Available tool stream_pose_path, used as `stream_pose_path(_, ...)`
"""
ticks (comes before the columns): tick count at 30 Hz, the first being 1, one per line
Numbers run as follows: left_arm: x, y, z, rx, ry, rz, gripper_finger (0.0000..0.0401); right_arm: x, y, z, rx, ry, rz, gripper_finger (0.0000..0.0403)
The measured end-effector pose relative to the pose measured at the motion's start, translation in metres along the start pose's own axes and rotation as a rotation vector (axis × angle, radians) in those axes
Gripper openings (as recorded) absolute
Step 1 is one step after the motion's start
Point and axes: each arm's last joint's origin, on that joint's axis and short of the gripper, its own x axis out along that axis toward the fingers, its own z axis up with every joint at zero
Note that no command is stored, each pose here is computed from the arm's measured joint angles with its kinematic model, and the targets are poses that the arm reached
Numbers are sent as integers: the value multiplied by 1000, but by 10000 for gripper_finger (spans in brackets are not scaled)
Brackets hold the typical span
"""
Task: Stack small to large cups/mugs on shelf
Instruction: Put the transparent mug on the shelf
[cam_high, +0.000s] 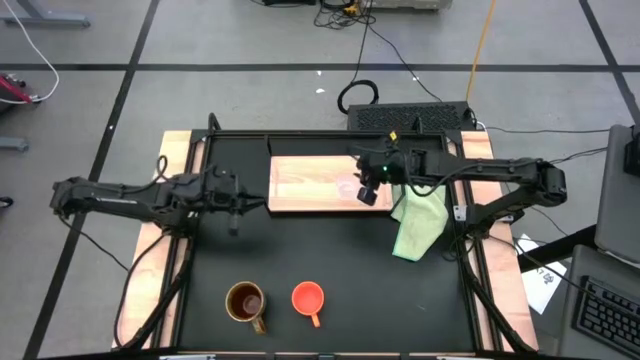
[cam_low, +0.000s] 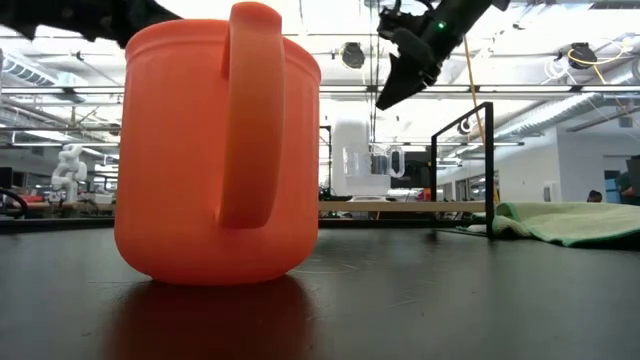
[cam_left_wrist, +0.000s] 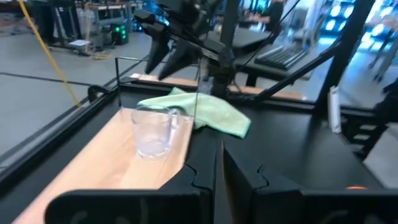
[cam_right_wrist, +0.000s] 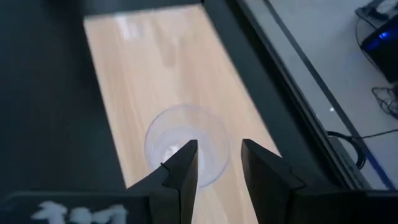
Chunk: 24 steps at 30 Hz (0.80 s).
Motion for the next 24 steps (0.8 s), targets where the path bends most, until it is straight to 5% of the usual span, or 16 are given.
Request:
stream_pose_path(8, 39, 0, 25, 37, 71, 31, 26, -15, 7, -8, -52, -45, 27, 116)
stream_pose_path(11, 50, 3, 30, 32, 89, 11, 26, -31, 4, -14, -26, -168, 33, 116)
stream_pose_path(24, 59, 13, 41, 61, 46, -83, 26, -90, -14, -96, 119, -489, 81, 116)
